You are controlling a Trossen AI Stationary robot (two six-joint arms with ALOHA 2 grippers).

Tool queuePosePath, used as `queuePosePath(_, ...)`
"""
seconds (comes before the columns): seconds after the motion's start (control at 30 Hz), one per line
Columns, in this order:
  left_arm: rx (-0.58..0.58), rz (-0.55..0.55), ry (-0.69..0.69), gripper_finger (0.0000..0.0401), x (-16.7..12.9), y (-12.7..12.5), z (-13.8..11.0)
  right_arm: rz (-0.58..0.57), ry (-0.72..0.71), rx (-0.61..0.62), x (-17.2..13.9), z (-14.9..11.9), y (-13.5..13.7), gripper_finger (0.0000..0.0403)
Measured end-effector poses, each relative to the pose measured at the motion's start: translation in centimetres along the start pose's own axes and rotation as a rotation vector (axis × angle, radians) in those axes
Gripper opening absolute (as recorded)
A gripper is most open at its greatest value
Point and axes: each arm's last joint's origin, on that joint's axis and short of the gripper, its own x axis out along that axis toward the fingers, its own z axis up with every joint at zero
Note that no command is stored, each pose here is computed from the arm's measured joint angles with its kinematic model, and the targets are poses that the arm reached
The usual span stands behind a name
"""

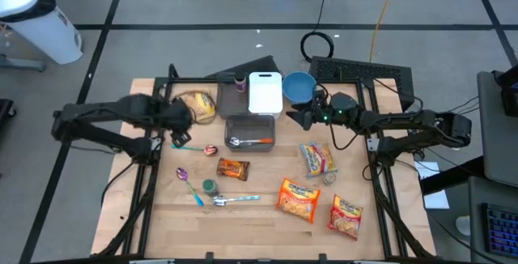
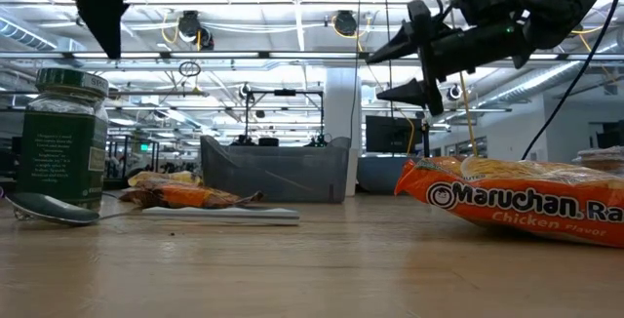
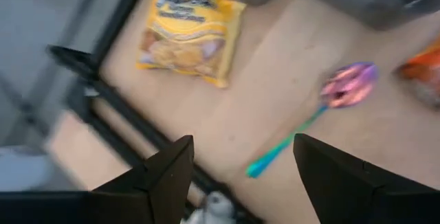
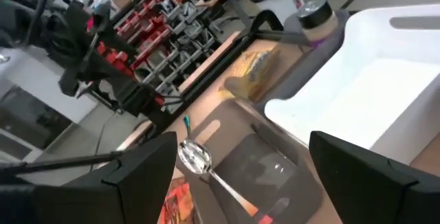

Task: Pick & Place Food Item
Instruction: Put the yellow noodle pack into the white bin

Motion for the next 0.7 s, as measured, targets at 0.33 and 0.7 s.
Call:
queuePosePath(0.33,0.200,0.286,-0.033,0.0246,3.8,-5.6,2.3,0.009,0.077,-0.021,0.1,-1.0,0.5,0.0322)
queuePosePath(0.7,0.171,0.238,0.047,0.0246,11.2,-5.8,0.4,0.003,0.073,0.007,0.1,-1.0,0.4,0.0322)
